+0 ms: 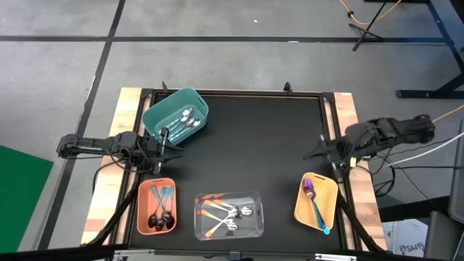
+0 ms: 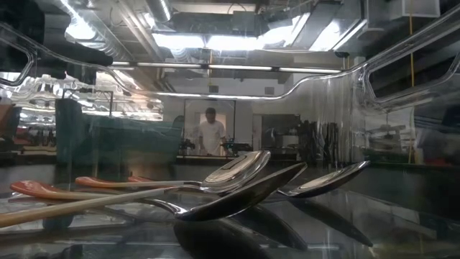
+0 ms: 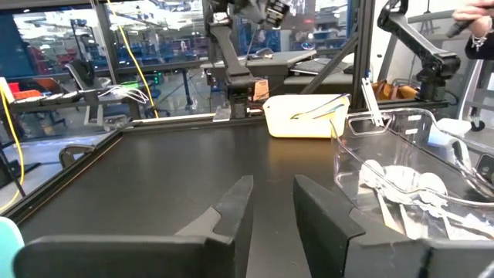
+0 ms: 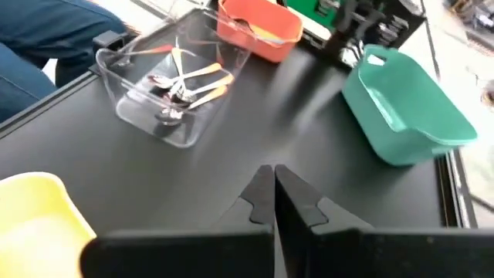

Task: Sort silverware by color (type)
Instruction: Return to Home Position

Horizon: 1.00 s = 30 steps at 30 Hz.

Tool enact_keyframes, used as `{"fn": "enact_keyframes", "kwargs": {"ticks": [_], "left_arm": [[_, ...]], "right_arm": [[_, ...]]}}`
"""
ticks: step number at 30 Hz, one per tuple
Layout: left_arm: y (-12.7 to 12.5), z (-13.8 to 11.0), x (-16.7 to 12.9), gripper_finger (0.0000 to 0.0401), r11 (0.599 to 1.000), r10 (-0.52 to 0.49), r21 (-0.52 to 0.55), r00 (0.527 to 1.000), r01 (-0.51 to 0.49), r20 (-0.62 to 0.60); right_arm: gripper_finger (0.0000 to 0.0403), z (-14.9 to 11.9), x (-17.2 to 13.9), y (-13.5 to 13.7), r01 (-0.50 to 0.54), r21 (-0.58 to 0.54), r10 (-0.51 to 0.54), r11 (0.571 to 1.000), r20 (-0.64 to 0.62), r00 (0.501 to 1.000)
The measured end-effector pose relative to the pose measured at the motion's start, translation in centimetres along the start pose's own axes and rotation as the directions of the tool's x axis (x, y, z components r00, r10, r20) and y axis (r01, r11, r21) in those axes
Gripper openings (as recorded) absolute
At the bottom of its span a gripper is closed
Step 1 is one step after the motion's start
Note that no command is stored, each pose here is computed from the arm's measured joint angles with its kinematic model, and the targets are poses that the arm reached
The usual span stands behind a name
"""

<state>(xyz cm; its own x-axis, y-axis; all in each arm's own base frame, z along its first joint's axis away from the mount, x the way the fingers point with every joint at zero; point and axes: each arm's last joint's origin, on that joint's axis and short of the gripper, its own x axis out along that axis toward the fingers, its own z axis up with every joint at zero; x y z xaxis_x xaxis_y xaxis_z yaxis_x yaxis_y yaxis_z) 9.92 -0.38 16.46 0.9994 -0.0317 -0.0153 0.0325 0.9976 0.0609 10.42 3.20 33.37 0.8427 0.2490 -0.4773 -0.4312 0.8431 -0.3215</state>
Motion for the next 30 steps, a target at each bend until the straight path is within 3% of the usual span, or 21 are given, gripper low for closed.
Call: {"fn": "enact_keyframes", "kwargs": {"ticks": [6,11,14,23,27,30], "left_arm": [[0.0,0.0,0.0,0.0089,1.0,0.0,0.0,1.0,0.0,0.0],[0.0,0.0,0.0,0.0089,1.0,0.0,0.0,1.0,0.0,0.0],[0.0,0.0,0.0,0.0089,1.0,0.0,0.0,1.0,0.0,0.0],[0.0,0.0,0.0,0.0089,1.0,0.0,0.0,1.0,0.0,0.001],[0.0,0.0,0.0,0.0089,1.0,0.0,0.0,1.0,0.0,0.0],[0.0,0.0,0.0,0.0089,1.0,0.0,0.0,1.0,0.0,0.0]], "right_arm": [[0.0,-1.6,-3.9,-0.3,0.089,0.067,-0.094,0.994,0.079,0.992],[0.0,-2.4,-5.1,-0.1,0.194,0.084,-0.209,0.977,0.234,0.95],[0.0,-3.7,-4.4,0.3,0.24,0.081,-0.253,0.967,0.296,0.921],[0.0,-9.2,0.1,2.1,0.264,0.095,-0.28,0.96,0.274,0.92],[0.0,-9.5,0.5,2.1,0.342,0.104,-0.355,0.934,0.395,0.848],[0.0,-10.0,0.9,2.2,0.378,0.118,-0.391,0.919,0.409,0.824]]}}
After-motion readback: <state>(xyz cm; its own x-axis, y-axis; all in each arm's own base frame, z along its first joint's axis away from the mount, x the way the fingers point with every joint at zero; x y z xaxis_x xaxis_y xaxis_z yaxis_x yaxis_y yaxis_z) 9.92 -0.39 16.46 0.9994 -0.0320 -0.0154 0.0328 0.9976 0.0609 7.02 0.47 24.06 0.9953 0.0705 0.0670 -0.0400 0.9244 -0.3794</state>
